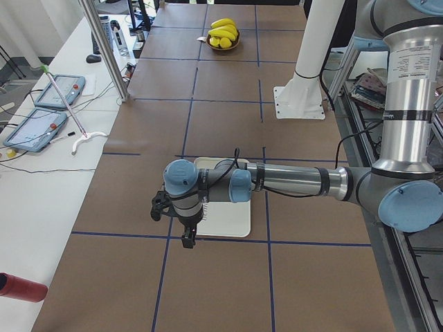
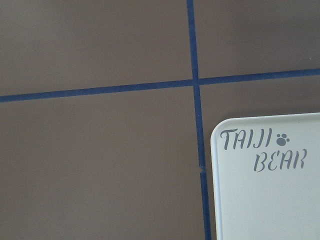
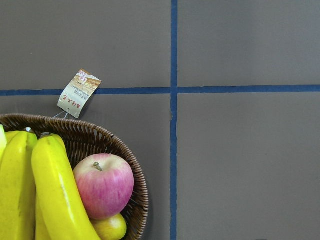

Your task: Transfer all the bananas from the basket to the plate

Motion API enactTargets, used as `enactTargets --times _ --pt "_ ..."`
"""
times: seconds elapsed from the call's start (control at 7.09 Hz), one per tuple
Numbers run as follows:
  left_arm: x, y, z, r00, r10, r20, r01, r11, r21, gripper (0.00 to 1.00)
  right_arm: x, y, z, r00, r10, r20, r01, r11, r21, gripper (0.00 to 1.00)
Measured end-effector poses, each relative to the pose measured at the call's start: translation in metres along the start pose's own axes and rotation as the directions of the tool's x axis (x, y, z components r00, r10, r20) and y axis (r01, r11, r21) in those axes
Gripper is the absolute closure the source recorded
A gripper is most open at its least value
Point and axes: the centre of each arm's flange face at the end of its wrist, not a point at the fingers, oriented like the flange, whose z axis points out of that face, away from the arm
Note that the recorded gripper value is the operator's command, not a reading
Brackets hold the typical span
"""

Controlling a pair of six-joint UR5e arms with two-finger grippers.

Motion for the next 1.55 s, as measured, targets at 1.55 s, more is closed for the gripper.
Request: enactTargets --times 1.55 --pt "0.031 -0.014 0.016 0.998 0.061 -0.006 -0.062 0.998 -0.018 0.00 -0.087 0.059 0.090 0.978 -0.199 0.062 0.193 0.977 0.092 0.00"
